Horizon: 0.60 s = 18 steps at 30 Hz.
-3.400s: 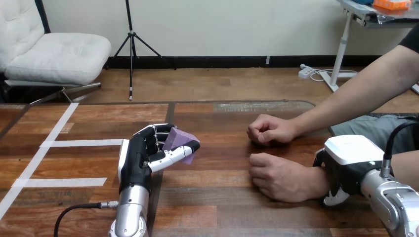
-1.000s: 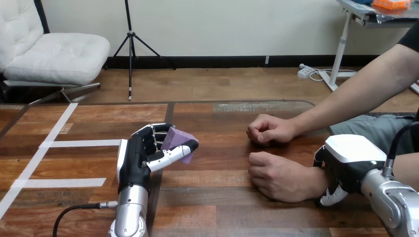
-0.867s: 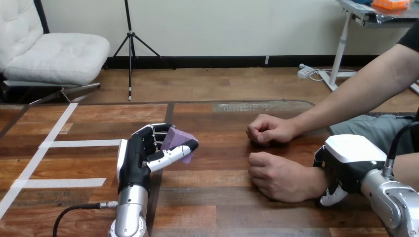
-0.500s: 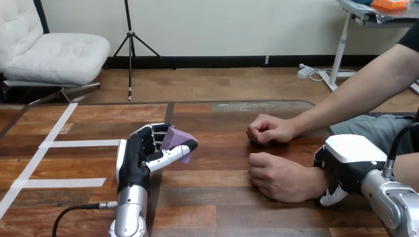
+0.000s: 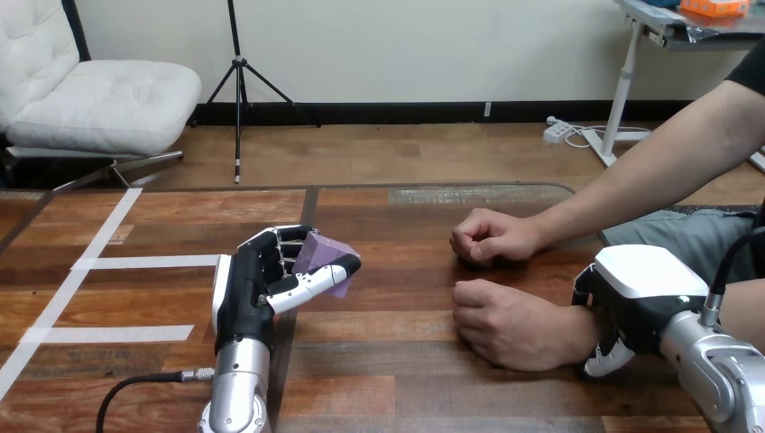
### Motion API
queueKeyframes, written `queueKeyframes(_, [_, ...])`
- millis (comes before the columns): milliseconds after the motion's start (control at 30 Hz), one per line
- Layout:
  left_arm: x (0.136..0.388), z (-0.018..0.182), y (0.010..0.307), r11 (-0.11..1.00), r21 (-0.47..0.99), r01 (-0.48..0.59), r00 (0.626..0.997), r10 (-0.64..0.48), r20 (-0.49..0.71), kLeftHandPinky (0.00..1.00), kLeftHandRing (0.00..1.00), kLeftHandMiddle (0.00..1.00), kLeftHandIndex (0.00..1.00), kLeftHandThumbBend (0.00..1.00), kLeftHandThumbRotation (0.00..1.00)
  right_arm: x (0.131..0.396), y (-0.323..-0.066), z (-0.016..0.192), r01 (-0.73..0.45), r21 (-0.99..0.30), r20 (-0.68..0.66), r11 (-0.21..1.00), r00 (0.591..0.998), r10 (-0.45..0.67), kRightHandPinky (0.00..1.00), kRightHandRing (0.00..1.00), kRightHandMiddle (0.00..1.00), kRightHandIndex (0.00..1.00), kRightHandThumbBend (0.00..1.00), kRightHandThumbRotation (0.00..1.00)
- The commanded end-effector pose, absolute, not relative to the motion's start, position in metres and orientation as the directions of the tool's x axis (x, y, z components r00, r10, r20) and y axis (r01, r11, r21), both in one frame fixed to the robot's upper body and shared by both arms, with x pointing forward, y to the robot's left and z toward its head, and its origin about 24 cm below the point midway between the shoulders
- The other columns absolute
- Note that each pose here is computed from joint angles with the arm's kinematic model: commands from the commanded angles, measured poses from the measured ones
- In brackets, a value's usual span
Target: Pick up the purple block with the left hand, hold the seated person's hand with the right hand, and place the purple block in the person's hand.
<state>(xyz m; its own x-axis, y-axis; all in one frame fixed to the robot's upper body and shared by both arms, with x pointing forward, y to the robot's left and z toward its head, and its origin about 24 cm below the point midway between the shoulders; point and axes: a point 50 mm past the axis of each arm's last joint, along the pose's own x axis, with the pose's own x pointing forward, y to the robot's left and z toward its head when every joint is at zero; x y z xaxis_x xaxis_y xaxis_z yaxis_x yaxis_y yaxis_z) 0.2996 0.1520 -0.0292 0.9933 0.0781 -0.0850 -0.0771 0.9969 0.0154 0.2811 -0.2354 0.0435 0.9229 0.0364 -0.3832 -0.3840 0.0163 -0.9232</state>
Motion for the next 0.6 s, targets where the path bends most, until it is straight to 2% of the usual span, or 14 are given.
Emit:
queueKeyframes(0, [0.323, 0.005, 0.145, 0.999, 0.000, -0.050, 0.997, 0.050, 0.060, 0.37, 0.43, 0.48, 0.49, 0.84, 0.00, 0.281, -0.242, 0.051, -0.356, -0.934, -0.355, 0.029, 0.934, 0.030, 0.40, 0.49, 0.54, 0.53, 0.77, 0.00])
queueKeyframes(567, [0.325, 0.008, 0.141, 0.999, -0.010, -0.034, 0.997, 0.035, 0.072, 0.38, 0.43, 0.48, 0.50, 0.83, 0.00, 0.285, -0.234, 0.078, -0.286, -0.957, -0.283, 0.049, 0.957, 0.057, 0.41, 0.49, 0.55, 0.54, 0.77, 0.00])
